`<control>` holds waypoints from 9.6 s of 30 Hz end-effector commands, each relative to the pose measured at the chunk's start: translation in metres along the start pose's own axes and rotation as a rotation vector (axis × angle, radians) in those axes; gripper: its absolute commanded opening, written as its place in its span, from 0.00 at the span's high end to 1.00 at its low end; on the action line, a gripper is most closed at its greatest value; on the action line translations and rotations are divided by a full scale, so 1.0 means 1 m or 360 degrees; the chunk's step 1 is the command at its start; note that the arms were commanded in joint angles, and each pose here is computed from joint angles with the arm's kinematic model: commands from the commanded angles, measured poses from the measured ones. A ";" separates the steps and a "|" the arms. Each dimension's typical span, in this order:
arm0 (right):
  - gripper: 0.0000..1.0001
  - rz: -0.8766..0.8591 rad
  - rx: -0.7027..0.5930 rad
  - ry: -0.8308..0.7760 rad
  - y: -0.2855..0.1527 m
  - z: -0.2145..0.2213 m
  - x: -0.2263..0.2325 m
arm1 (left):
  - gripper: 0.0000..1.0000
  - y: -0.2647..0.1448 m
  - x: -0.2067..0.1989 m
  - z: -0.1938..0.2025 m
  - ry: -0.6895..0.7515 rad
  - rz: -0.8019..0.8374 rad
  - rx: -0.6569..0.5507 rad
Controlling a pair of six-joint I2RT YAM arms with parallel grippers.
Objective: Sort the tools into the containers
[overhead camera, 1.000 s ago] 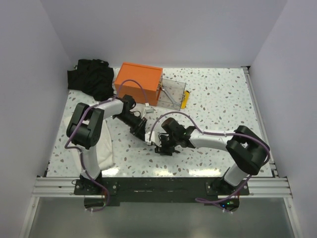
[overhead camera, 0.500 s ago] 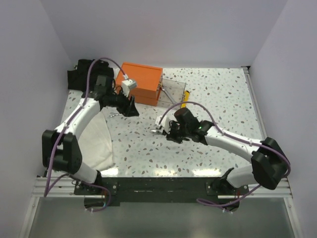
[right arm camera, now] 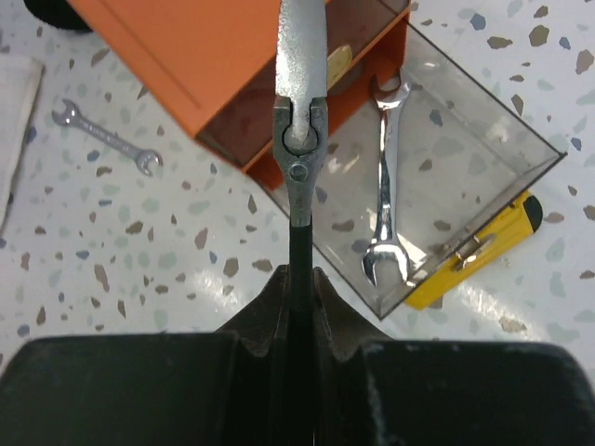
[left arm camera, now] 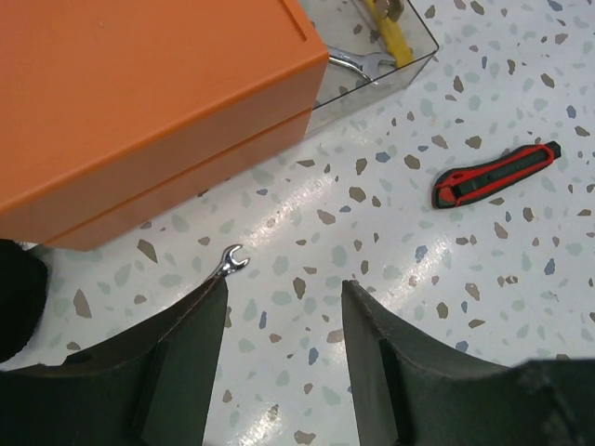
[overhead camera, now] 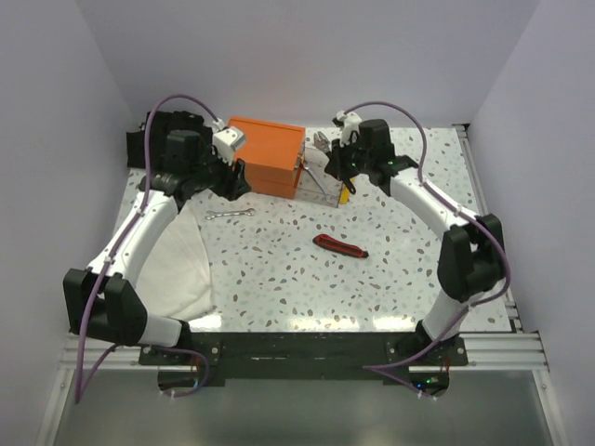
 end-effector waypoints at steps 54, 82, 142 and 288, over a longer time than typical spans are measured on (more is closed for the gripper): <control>0.46 -0.0159 -0.0097 -0.0313 -0.061 0.042 0.031 | 0.41 0.018 0.111 0.123 0.0821 -0.0234 0.0601; 0.49 -0.0552 -0.0050 -0.0652 -0.070 0.091 0.097 | 0.85 0.040 0.121 0.198 0.0503 0.0027 0.1133; 0.53 -0.1144 -0.0018 -0.1644 0.065 0.153 0.254 | 0.62 0.017 0.029 0.178 -0.0097 0.0691 0.1000; 0.64 0.0492 0.0920 0.0210 0.016 0.229 0.041 | 0.56 -0.038 -0.030 -0.057 0.0210 -0.0353 -0.0641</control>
Point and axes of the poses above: each gripper's point midway between its finger pads, its own y axis out along the fingers, its own x axis along the line the jaws close on, z = x × y, the point moved 4 cm from there along -y, back along the fingers, and after that the axes turned 11 degrees about -y, right-handed, at the moved point
